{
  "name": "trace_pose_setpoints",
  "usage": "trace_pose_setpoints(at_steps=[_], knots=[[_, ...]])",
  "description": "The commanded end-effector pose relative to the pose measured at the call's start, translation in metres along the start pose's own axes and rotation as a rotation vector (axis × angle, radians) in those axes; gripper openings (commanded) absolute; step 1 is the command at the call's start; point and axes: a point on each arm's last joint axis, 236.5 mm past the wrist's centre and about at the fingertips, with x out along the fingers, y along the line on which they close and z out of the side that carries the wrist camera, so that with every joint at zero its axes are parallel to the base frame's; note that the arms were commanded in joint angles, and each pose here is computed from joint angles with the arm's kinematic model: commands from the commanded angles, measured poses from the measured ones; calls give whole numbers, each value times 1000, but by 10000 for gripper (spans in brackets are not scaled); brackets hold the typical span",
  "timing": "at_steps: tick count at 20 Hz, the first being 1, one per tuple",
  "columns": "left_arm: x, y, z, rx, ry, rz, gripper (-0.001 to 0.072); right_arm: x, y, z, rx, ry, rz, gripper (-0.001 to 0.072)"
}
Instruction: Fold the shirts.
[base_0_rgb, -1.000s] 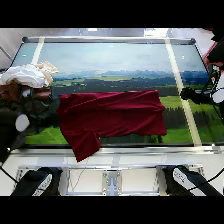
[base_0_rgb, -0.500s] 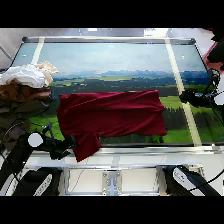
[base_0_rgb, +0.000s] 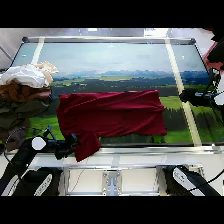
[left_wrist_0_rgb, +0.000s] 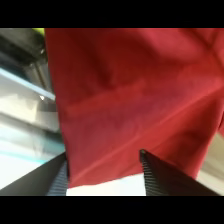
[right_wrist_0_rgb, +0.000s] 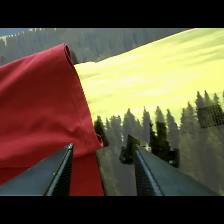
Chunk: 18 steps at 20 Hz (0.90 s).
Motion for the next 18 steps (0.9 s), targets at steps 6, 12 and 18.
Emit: trace_pose_setpoints(at_steps=[6,12,18], knots=[[1,-20,4,65,-21,-93,15,1,-2,-38,-6,148,-3,448],[1,-20,3,121,-21,-91,15,17,-14,-212,282,592,48,448],[1,-25,3,145,-20,-113,15,28,12,-252,574,617,160,448]])
